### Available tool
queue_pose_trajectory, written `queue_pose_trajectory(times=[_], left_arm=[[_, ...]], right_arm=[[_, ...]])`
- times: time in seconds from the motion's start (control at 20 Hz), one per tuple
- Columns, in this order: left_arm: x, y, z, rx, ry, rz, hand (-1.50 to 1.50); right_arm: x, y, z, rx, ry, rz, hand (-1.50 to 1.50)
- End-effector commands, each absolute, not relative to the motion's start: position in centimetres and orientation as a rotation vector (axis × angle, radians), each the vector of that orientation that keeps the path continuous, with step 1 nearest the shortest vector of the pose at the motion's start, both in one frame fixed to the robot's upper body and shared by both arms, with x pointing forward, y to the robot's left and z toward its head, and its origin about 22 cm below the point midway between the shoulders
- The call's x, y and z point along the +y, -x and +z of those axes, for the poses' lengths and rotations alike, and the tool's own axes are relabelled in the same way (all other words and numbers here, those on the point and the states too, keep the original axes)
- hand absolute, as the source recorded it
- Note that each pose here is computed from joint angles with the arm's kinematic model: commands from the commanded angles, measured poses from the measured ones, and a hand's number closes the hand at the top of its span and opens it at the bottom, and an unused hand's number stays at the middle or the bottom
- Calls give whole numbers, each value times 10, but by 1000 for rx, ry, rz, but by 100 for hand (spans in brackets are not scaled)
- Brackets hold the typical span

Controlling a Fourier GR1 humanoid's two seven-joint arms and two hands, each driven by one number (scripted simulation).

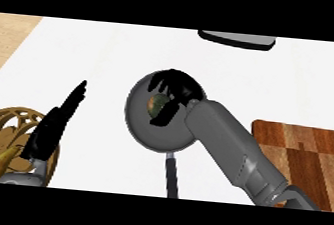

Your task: Pick the squash from the cutting board and place it in the pan

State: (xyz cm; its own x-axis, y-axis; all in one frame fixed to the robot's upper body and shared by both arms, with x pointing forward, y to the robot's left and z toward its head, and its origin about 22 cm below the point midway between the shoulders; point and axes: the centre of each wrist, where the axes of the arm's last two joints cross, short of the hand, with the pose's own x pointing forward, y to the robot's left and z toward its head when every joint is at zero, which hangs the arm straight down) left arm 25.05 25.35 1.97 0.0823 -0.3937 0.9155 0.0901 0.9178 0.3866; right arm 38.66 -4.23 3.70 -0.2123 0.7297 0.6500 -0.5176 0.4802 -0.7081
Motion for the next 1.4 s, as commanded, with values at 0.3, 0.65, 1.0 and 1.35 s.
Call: queue_pose_trajectory(times=[0.3,0.65,1.0,1.35], left_arm=[[253,-255,18,-1452,-253,-389,0],[269,-252,20,-1420,-297,-336,0],[277,-242,20,-1415,-295,-293,0],[280,-225,8,-1414,-308,-288,0]], right_arm=[[-41,-389,50,-1593,55,702,-150],[-57,-408,56,-1601,119,357,-150],[-119,-424,34,-1650,113,223,-150],[-215,-438,40,-1711,152,253,-150]])
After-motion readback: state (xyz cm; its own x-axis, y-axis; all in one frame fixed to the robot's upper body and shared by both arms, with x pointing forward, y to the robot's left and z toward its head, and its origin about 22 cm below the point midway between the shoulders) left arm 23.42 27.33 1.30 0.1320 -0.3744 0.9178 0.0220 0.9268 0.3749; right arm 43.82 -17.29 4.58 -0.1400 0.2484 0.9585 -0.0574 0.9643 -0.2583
